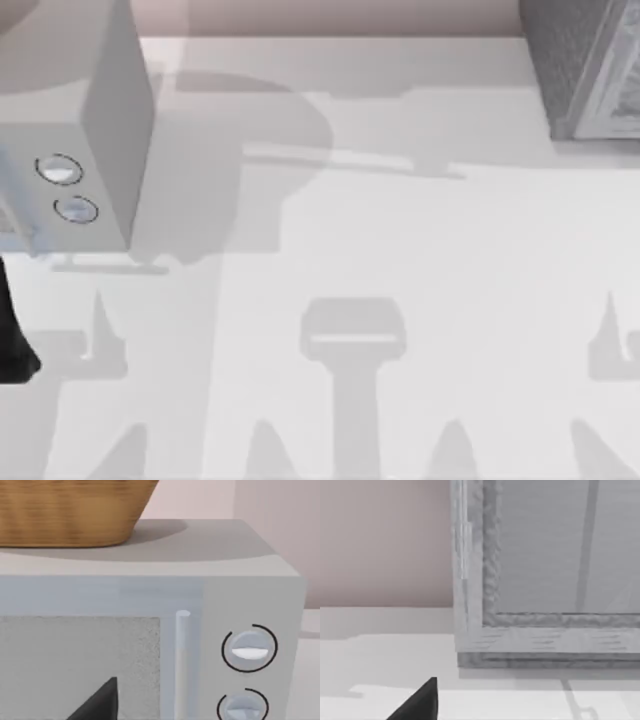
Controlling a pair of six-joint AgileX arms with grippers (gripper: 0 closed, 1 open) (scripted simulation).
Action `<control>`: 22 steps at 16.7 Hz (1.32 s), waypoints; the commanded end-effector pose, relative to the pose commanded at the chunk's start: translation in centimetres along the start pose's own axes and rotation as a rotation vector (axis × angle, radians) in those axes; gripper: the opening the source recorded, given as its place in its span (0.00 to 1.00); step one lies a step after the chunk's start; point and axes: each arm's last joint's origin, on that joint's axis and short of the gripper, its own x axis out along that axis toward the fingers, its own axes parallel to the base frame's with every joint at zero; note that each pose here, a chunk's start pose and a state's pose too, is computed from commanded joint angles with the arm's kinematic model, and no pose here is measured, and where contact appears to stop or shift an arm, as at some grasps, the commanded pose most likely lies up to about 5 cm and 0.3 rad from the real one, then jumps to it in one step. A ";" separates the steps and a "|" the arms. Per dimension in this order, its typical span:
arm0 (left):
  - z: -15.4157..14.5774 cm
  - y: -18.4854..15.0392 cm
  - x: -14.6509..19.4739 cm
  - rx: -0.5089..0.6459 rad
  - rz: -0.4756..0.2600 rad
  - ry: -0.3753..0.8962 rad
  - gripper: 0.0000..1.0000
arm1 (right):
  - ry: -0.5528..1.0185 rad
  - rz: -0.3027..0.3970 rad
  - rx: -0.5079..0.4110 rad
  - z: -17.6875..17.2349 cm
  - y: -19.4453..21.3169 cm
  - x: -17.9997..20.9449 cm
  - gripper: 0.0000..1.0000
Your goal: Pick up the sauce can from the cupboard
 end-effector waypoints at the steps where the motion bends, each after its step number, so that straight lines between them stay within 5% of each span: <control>1: 0.0 0.0 0.0 0.000 0.000 0.000 1.00 | 0.000 0.000 0.000 0.0 0.0 0.0 1.00; 7: 0.0 0.0 0.0 0.000 0.000 0.000 1.00 | 0.009 0.006 0.001 4.0 0.2 0.1 1.00; 13: 0.0 0.0 0.0 0.000 0.000 0.000 1.00 | 0.027 0.001 -0.001 15.7 0.9 2.3 1.00; 22: 0.0 0.0 0.0 0.000 0.000 0.000 1.00 | 0.017 -0.005 -0.002 31.4 3.4 11.3 1.00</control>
